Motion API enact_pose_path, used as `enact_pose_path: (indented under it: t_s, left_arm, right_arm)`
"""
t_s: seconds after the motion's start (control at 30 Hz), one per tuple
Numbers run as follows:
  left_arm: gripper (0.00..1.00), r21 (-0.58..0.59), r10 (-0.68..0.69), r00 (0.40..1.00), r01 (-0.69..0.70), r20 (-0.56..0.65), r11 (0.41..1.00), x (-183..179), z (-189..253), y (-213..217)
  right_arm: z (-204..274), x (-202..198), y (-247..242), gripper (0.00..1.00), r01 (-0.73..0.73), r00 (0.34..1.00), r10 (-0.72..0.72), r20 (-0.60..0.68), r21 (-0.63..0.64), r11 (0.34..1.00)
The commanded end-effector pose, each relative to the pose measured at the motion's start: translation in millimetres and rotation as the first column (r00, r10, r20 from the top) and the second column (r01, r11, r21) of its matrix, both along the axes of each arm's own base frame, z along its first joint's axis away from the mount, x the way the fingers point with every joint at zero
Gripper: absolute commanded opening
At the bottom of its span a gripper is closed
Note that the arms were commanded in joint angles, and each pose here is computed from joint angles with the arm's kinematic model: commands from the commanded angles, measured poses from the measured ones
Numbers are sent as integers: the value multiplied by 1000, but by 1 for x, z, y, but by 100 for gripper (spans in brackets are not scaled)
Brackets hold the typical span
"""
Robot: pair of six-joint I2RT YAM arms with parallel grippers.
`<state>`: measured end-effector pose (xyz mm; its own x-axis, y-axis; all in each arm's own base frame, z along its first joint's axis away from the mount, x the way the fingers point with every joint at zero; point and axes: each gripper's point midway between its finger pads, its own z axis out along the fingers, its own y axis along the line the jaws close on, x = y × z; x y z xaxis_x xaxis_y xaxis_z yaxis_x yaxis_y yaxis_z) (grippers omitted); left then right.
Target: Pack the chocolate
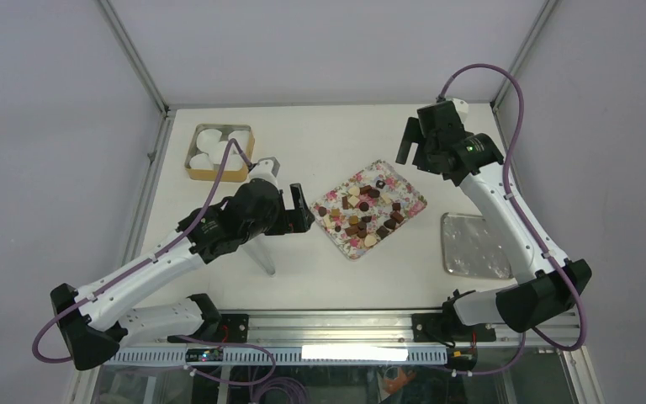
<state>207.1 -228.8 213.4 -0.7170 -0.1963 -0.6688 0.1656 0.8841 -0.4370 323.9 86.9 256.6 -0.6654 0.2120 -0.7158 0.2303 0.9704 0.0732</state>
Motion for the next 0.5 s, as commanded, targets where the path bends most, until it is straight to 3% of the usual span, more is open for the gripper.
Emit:
enact_pose_path:
  t_s: [0.0,0.47]
  left_arm:
    - [99,-43,19,998,-16,59,999,7,22,-5]
    - [99,20,25,995,-27,92,999,18,27,-2]
  right_arm:
    - [16,0,-2,99,12,998,-14,60,35,999]
    - [5,-4,3,99,-14,999,12,44,63,998]
